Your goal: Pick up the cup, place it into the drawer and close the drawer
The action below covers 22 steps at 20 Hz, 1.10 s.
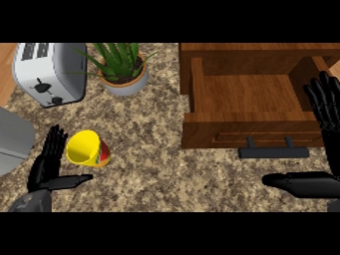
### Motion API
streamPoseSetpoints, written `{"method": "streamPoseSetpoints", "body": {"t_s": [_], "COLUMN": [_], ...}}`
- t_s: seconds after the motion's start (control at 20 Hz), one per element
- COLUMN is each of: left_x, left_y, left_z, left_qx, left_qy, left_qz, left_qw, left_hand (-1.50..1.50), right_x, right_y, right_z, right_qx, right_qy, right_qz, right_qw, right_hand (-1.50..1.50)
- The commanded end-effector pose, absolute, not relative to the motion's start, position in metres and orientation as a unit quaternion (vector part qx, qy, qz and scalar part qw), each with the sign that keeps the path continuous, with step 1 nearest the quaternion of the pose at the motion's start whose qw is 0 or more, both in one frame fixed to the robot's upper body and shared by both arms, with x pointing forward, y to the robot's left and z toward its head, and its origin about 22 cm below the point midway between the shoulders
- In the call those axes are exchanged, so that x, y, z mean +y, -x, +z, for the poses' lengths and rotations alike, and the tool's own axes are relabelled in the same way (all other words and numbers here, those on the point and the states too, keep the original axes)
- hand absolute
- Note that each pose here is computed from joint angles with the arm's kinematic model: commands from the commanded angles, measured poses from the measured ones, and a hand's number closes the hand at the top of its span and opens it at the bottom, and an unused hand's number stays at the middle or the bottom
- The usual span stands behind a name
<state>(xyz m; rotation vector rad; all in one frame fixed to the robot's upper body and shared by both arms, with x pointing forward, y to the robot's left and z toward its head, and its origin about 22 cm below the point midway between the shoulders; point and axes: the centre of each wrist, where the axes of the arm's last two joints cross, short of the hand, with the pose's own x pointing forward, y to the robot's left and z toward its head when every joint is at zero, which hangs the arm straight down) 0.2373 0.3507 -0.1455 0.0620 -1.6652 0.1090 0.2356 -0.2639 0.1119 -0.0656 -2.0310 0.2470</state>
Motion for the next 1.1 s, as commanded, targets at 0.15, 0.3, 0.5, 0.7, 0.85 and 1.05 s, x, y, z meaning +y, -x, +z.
{"method": "streamPoseSetpoints", "body": {"t_s": [0.15,0.3,0.5,0.7,0.85,1.05], "left_x": [0.325,0.332,0.346,0.326,0.331,0.322], "left_y": [-0.234,-0.246,-0.244,-0.251,-0.255,-0.252], "left_z": [-0.160,-0.151,-0.147,-0.150,-0.145,-0.150], "left_qx": [-0.763,-0.761,-0.762,-0.765,-0.770,-0.773], "left_qy": [-0.016,-0.001,0.009,0.053,0.085,0.112], "left_qz": [0.047,0.051,0.055,0.070,0.063,0.083], "left_qw": [0.645,0.647,0.646,0.638,0.629,0.619], "left_hand": [-1.50,-1.50,-1.50,-1.50,-1.50,-1.50], "right_x": [-0.267,-0.250,-0.258,-0.264,-0.259,-0.252], "right_y": [-0.220,-0.242,-0.236,-0.215,-0.229,-0.237], "right_z": [0.131,0.122,0.116,0.101,0.111,0.125], "right_qx": [-0.845,-0.846,-0.847,-0.846,-0.844,-0.841], "right_qy": [0.026,0.021,0.013,0.017,0.018,0.019], "right_qz": [0.109,0.111,0.110,0.109,0.110,0.098], "right_qw": [0.522,0.520,0.519,0.522,0.524,0.531], "right_hand": [-1.50,-1.50,-1.50,-1.50,-1.50,-1.50]}}
